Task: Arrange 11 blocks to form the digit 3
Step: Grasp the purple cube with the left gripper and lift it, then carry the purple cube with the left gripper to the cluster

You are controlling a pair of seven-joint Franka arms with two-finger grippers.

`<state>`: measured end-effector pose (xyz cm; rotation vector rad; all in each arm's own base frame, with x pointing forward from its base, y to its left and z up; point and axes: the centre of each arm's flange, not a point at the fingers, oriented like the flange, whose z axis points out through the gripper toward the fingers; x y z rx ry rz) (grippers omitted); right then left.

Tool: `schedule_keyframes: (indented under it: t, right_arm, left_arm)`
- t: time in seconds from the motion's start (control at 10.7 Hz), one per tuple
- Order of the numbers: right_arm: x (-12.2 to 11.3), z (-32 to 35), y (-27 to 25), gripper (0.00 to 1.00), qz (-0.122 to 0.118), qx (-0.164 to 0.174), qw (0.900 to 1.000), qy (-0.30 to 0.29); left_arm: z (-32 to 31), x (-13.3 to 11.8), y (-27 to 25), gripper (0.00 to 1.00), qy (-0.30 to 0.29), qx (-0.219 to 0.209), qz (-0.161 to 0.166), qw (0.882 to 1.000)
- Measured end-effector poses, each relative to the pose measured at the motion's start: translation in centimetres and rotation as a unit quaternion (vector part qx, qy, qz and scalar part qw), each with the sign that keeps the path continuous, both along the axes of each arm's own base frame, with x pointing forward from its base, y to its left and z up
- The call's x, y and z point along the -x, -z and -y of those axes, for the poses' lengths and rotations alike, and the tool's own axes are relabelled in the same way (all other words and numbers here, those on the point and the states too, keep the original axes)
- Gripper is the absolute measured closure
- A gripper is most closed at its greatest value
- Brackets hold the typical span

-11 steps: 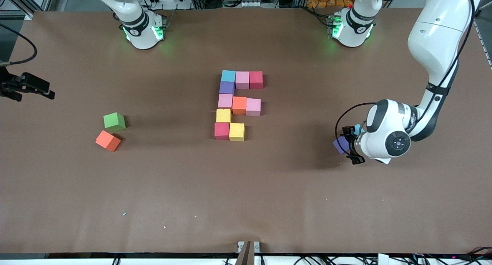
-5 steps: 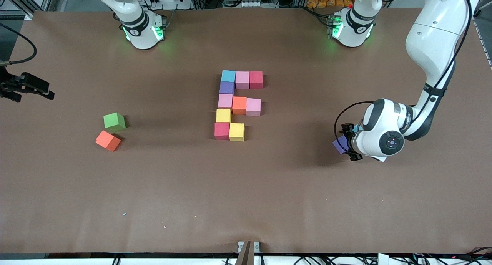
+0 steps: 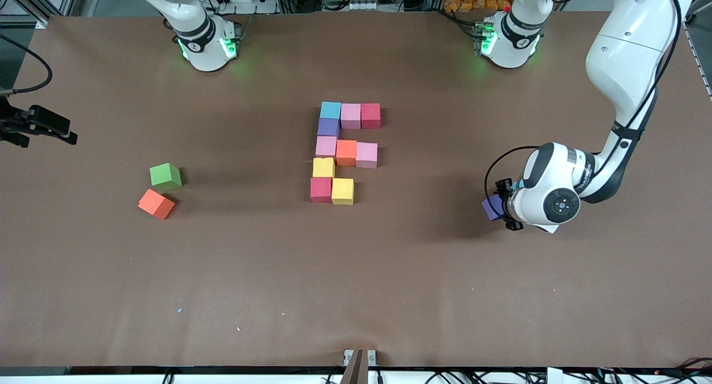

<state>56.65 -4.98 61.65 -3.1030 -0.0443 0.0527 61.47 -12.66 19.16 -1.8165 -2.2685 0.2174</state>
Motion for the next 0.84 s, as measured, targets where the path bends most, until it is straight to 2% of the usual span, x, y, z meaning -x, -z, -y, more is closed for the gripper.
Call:
schedule_keyframes:
  t: [0.37,0.66,0.84]
  right_arm:
    - [0.0,0.0,0.0,0.00,0.000,0.000,1.000,0.000]
    - [0.0,0.1,0.0,0.00,0.000,0.004,1.000,0.000]
    - [0.0,0.4,0.0,0.00,0.000,0.010,1.000,0.002]
  left_arm:
    - [2.4,-0.5,-1.0,0.42,0.018,0.006,0.018,1.000]
    - [10.2,-0.2,-2.9,0.44,0.071,0.016,0.044,0.996]
    - [17.3,1.6,-2.8,0.44,0.130,0.016,0.054,0.990]
